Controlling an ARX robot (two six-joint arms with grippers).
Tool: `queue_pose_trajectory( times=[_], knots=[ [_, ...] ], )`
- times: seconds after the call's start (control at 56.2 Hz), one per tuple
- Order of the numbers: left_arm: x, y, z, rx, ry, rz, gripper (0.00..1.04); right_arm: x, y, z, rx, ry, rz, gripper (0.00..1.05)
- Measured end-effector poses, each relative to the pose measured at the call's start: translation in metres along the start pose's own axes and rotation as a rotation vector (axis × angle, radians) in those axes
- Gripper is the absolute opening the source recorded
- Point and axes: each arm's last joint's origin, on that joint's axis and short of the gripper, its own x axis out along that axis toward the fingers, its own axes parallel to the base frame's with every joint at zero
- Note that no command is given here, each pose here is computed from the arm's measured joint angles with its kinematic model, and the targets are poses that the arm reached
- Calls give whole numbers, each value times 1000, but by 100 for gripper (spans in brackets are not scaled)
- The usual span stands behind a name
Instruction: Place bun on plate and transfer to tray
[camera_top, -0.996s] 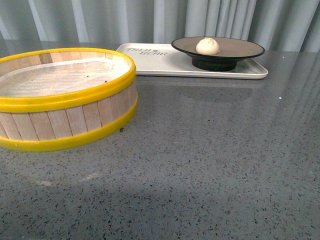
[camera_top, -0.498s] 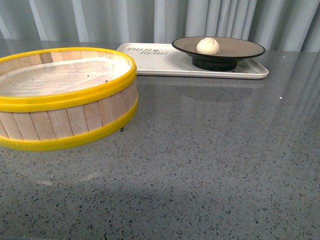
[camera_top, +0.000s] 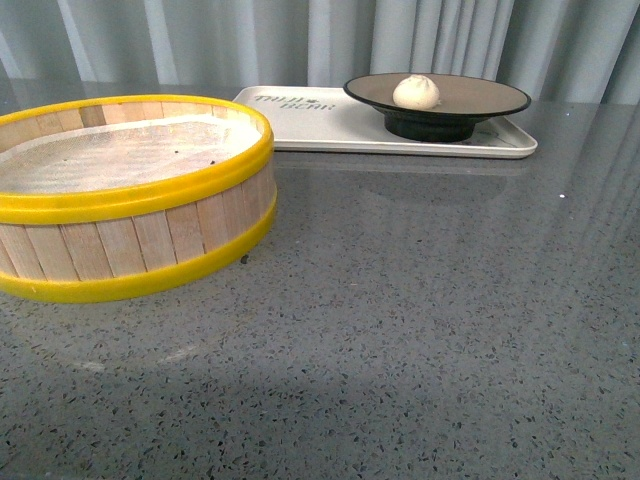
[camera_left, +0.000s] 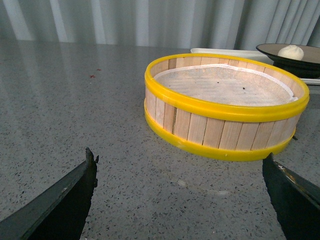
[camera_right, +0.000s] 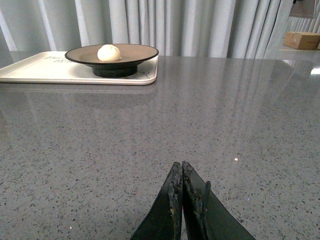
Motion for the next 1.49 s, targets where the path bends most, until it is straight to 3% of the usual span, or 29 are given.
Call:
queue_pose_trajectory(
  times=[0.427,1.014,1.494],
  knots=[
    [0,0,0,0,0,0,98,0,0,0,-1,0,0,2],
    [0,0,0,0,0,0,98,0,0,0,2,0,0,98],
    [0,0,0,0,0,0,98,0,0,0,3,0,0,96]
  ],
)
